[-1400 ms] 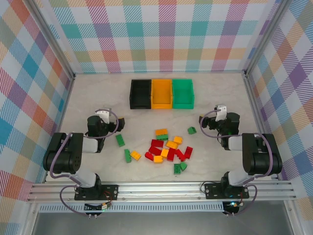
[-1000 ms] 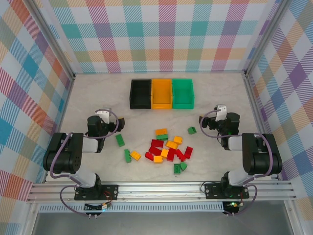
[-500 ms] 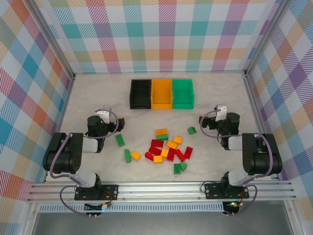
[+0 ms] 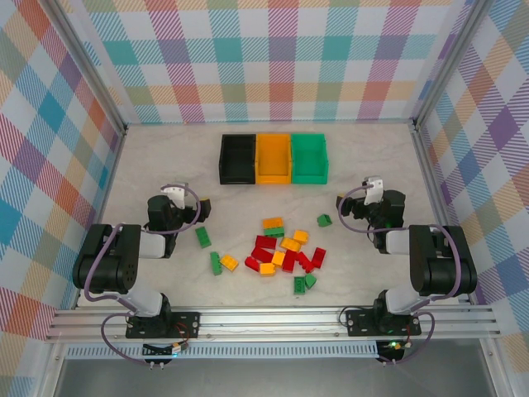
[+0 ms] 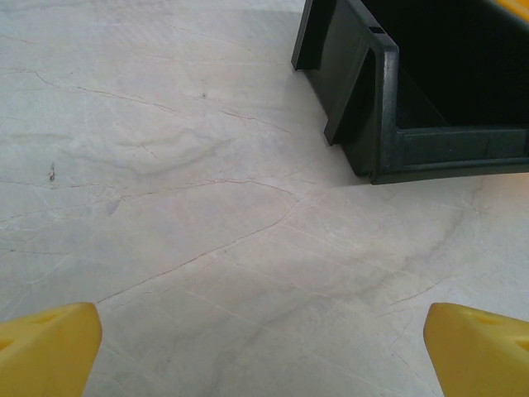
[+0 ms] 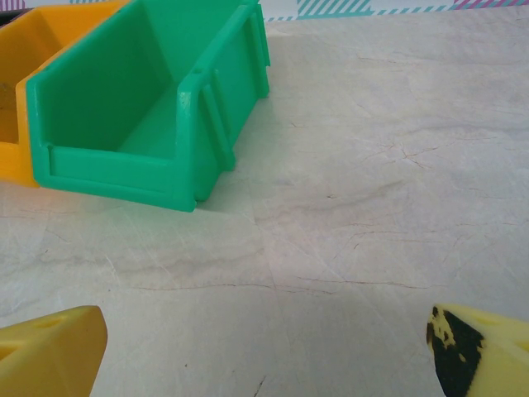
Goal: Sort the legos into containers by color
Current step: Pick up the lego from the center of the table.
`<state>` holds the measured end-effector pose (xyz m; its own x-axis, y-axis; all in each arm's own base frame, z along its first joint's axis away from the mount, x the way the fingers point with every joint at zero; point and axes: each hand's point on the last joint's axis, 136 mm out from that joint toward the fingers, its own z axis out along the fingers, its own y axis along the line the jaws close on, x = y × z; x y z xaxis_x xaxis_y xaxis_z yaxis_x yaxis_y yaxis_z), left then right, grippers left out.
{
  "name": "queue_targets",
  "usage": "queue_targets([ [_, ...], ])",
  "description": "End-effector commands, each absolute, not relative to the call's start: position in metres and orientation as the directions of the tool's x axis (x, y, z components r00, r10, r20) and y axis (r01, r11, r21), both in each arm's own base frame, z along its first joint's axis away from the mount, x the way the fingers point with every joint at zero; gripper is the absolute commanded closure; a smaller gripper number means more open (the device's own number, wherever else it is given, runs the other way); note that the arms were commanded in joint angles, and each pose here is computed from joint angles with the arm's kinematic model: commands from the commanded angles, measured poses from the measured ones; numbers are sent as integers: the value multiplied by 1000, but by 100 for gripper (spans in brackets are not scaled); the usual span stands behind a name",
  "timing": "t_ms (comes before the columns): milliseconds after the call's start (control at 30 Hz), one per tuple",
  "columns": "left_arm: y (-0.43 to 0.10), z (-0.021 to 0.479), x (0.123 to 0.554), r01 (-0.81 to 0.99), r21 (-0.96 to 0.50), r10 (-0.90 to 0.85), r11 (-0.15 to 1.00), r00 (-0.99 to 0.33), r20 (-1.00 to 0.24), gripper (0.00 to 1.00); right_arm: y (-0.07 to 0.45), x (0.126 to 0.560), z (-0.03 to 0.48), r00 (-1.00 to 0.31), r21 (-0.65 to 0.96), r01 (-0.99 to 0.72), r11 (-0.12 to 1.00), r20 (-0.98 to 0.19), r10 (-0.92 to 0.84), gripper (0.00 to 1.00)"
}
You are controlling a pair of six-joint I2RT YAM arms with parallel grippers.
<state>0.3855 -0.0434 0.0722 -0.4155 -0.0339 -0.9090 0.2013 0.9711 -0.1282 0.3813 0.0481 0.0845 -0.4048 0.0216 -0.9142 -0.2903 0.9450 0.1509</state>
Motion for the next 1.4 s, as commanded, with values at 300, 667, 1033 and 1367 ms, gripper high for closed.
queue_targets([
  [300,-48,85,392,237,-118,-23,964,-370,-929,0,46,389,96,-369,125,-284,951,-929,12,1],
  [667,-47,89,390,237,-111,-18,965,-365,-931,0,42,378,125,-345,99,-225,969,-938,16,1],
  [1033,-39,124,377,187,-117,-54,975,-311,-949,0,31,354,192,-422,418,-4,909,-824,377,1],
  [1367,-52,182,364,5,-487,-391,873,-590,-707,0,98,358,167,-651,592,-144,793,-660,375,1],
])
